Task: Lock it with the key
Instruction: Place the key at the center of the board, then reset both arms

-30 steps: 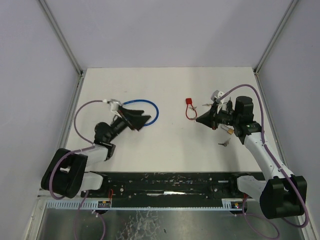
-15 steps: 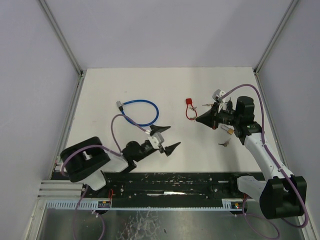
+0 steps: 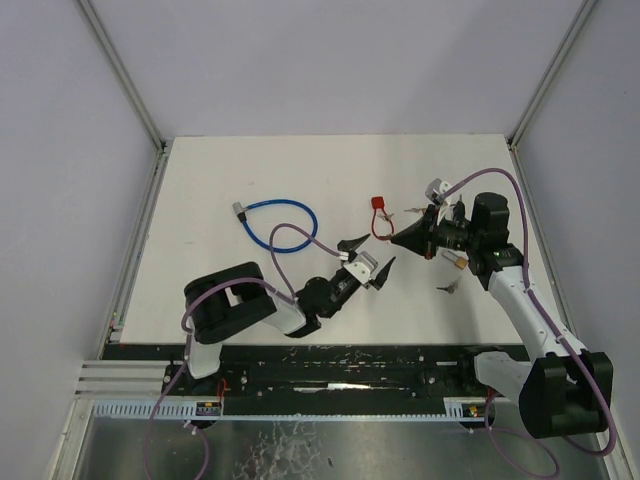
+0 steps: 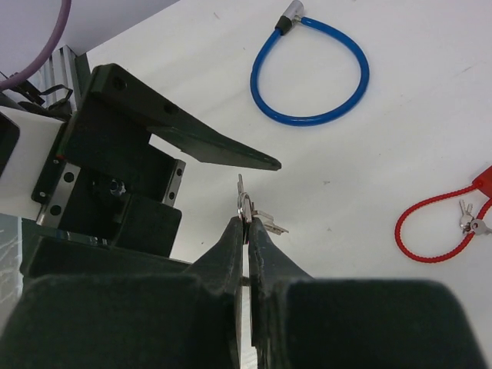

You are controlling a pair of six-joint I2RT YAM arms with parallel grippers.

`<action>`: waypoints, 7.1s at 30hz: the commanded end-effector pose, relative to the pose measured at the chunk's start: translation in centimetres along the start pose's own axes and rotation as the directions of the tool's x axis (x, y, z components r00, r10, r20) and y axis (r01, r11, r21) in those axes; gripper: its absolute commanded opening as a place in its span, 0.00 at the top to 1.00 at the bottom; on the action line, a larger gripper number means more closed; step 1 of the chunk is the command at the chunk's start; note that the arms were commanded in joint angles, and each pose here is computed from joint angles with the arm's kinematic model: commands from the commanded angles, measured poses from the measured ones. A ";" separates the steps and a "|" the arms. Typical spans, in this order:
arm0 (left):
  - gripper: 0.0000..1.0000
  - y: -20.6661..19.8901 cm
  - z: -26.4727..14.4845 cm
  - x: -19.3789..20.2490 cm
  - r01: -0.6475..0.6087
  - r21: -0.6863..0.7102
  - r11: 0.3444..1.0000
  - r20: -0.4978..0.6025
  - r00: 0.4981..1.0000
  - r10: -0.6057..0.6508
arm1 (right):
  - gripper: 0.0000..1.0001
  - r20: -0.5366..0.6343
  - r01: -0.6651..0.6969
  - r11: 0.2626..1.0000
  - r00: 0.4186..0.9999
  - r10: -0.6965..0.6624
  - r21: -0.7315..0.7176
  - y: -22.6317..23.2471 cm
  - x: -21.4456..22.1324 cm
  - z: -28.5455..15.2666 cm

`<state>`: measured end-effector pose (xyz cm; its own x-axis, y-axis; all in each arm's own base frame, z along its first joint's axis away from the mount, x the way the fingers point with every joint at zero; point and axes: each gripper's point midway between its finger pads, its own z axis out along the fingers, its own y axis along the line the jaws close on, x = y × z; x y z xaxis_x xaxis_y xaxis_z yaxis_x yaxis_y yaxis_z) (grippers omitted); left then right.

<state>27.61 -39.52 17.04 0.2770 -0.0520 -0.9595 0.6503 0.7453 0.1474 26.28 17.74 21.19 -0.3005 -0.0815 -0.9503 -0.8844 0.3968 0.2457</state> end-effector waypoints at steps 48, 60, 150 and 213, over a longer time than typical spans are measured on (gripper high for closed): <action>1.00 7.1 -1.5 0.0 0.255 -0.285 0.924 0.040 0.966 -0.254 | 0.41 0.040 0.043 0.999 0.998 -0.043 -0.005 0.2 -1.2 -0.4; 1.00 16.8 -3.6 8.3 0.609 -0.526 0.594 -0.052 0.674 -0.737 | 0.40 0.038 0.044 0.999 0.998 -0.044 0.001 0.0 -1.0 -0.4; 0.00 16.7 -10.4 -17.4 0.588 -0.136 0.797 0.073 0.808 -0.584 | 0.01 0.135 0.178 0.825 0.947 -0.292 0.537 -1.7 -8.9 -8.2; 0.00 14.3 -11.0 -19.0 0.542 -0.002 0.840 0.019 0.840 -0.542 | 0.01 0.273 0.033 0.725 0.914 -0.300 0.688 -1.2 -13.0 -11.8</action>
<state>24.33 -20.55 33.82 -0.1479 -0.4588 -0.8762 0.6653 0.6094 -0.4314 27.26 7.84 32.86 0.0044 0.0581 -0.9983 -0.4191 0.9065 0.0509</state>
